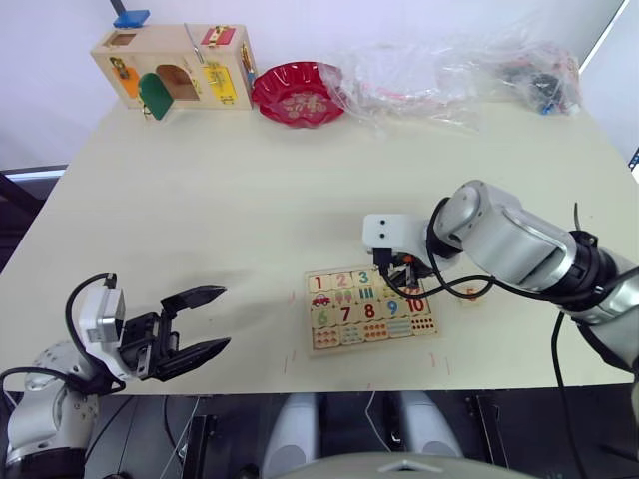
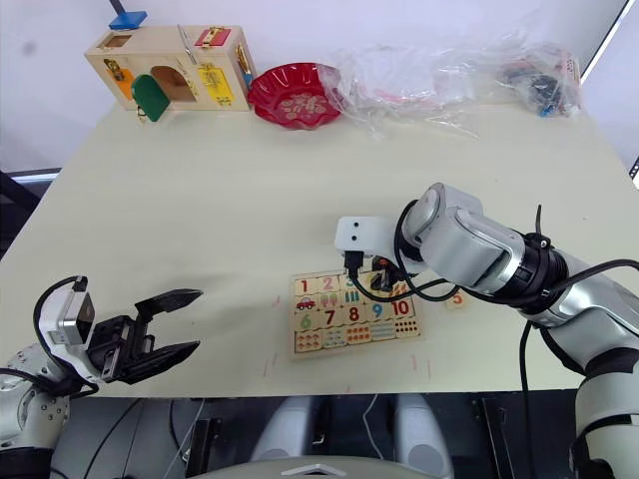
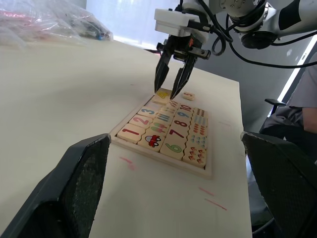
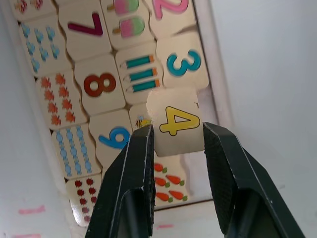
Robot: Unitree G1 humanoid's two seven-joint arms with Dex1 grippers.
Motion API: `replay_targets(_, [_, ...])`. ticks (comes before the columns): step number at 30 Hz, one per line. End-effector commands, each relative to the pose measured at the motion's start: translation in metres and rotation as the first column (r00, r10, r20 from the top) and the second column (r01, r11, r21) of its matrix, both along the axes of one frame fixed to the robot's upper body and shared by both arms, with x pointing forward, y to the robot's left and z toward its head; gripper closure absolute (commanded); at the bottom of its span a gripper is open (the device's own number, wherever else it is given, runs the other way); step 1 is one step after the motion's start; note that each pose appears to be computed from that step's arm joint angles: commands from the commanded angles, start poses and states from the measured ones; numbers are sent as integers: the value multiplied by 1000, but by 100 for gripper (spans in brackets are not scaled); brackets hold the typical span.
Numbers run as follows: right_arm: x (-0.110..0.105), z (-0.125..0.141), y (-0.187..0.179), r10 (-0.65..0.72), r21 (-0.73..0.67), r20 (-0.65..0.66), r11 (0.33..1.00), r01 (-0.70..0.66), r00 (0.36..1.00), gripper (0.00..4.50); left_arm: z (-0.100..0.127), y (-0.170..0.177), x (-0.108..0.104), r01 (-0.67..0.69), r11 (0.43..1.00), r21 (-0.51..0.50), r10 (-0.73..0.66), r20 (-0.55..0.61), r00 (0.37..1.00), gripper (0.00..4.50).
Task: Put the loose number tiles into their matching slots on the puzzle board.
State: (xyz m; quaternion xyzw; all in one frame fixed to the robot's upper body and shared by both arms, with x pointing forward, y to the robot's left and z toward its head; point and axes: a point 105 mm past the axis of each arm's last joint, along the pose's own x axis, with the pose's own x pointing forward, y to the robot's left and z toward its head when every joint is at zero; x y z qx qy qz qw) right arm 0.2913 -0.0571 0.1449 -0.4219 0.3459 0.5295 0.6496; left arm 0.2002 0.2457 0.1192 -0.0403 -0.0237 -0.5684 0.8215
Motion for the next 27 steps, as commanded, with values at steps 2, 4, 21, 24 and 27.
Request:
replay_targets(2, [5, 4, 1, 7, -9, 35, 1000, -7, 999, 362, 6, -5, -3, 42, 999, 9, -42, 38, 998, 0])
replay_targets(4, [11, 3, -3, -14, -16, 44, 1000, 15, 999, 362, 7, -5, -3, 43, 999, 10, -43, 39, 998, 0])
replay_targets(21, [16, 8, 8, -15, 24, 52, 1000, 13, 999, 362, 6, -8, -6, 43, 999, 6, -43, 36, 998, 0])
replay_targets(24, [15, 5, 9, -1, 17, 51, 1000, 0, 999, 362, 6, -9, -6, 43, 999, 4, -43, 36, 998, 0])
replay_targets(27, [15, 4, 10, 5, 16, 52, 1000, -5, 999, 362, 6, -9, -6, 40, 999, 4, -40, 35, 999, 0])
